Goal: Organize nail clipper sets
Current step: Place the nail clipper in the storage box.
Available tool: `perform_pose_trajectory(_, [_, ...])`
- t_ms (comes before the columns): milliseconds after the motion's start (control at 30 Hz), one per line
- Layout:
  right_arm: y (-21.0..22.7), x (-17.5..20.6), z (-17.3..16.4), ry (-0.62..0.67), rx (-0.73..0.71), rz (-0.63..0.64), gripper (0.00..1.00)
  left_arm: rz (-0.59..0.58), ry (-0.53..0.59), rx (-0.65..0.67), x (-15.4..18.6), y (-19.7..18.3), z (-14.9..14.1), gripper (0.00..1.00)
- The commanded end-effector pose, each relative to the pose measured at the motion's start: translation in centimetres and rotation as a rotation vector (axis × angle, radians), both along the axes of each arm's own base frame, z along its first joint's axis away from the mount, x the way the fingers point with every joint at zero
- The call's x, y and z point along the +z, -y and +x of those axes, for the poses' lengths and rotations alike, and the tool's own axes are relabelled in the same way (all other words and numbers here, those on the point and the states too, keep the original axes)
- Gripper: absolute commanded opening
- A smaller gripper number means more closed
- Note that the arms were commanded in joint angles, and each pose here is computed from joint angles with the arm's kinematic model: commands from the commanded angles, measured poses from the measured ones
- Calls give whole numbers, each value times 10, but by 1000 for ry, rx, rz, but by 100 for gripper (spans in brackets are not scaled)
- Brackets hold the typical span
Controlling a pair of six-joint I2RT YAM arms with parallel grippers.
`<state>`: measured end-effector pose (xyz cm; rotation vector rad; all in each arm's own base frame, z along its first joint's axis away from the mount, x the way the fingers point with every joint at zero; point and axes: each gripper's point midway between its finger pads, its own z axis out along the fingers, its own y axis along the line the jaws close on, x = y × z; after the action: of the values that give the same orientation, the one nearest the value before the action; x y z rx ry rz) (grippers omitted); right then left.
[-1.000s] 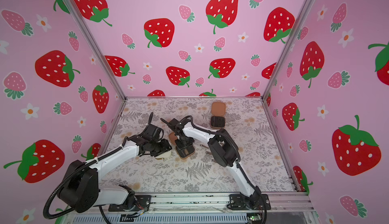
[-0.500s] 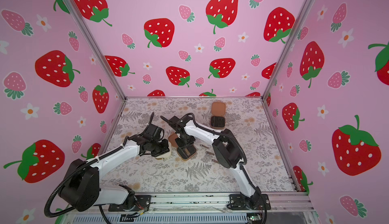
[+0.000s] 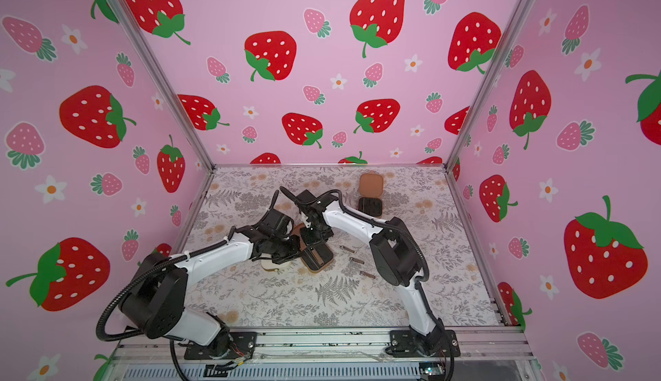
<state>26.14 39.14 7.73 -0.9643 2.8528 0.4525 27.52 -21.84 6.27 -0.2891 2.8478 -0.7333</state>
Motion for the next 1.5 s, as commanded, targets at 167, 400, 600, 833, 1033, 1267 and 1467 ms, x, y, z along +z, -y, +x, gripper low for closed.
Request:
perform_pose_trajectory(167, [-7,0,14,17,10,58,19,8,13,40,-4,1,10,0])
perform_pose_trajectory(400, [-16,-7,14,-9,19,85,17,44,12,81,-12,-10,7,0])
perform_pose_trajectory(600, [-15,-18,10,-36,18,76,17,109,52,165,-4,-41,4,0])
perform_pose_trajectory(833, [-13,-27,7,-55,14,60,17,118,69,194,3,-56,2,0])
perform_pose_trajectory(1033, [-13,-36,5,-67,18,44,16,112,61,190,1,-55,1,0])
perform_pose_trajectory(1267, [-3,-52,-4,-91,22,-14,15,109,60,185,2,-54,1,0])
perform_pose_trajectory(1467, [9,-66,-13,-107,28,-67,15,108,61,183,2,-54,1,0])
